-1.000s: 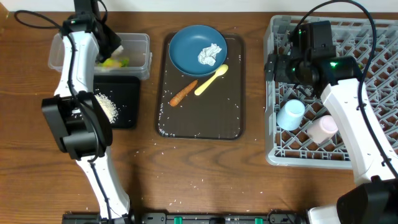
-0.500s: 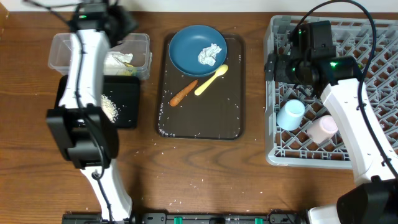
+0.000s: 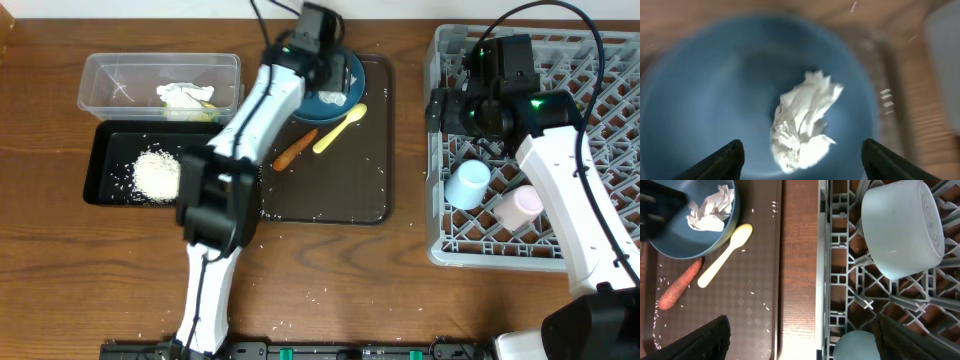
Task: Sort waste into correct bins and load items into the dishwasher rack
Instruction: 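Reach the left gripper back to the plate and grasp remaining paper, then carry the paper left and drop it into the clear bin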
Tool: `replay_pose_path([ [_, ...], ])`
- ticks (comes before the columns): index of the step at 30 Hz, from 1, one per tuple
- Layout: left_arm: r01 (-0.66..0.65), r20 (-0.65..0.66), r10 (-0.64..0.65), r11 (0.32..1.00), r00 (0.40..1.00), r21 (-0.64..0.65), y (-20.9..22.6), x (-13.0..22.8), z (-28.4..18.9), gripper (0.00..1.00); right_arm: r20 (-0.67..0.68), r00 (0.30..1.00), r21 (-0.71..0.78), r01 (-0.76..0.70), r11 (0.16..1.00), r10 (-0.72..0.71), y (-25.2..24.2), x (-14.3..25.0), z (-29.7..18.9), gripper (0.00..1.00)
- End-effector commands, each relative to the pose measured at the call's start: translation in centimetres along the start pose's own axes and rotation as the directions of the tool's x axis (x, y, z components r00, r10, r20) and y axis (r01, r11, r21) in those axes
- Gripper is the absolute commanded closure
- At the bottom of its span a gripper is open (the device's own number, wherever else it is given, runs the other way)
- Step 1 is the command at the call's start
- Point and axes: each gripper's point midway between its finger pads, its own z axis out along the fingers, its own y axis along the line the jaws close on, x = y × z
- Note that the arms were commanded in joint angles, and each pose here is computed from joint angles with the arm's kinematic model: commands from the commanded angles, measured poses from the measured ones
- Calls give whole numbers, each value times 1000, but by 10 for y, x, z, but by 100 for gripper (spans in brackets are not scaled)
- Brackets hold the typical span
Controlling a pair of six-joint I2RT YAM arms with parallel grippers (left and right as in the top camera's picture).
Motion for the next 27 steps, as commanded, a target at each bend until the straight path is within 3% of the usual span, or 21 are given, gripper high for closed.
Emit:
replay_pose_path([
  [1,-25,-38,23,999,999,-46,14,14,26,22,16,1000,-11,18,1000,-18,5,-4,-8,11],
  [6,-25,-65,21,998,998,-52,18,24,38,24,14,999,-10,35,999,-35,4,-3,-8,11],
  [7,-25,-65,22,998,998,-52,17,24,38,32,14,999,-10,35,999,-35,4,-3,-8,11],
  [10,-25,-55,22,998,998,-50,17,22,38,75,14,999,-10,35,999,-35,4,-3,-8,11],
  [12,-23,-52,21,999,998,-49,16,21,37,94,14,999,-10,36,999,-36,4,-3,-8,11],
  [16,19,-18,-19,999,1000,-50,19,5,14,94,13,999,-10,36,999,-35,4,-3,-8,11],
  [22,182,135,-169,980,976,-87,57,-46,-87,94,14,999,-10,36,999,-36,4,-3,-8,10],
  [25,335,221,-290,921,931,-200,109,-55,-133,94,14,999,-10,35,999,-35,4,-3,-8,10],
  [27,460,271,-389,839,880,-290,151,-48,-153,94,14,999,-10,35,999,-35,4,-3,-8,10],
])
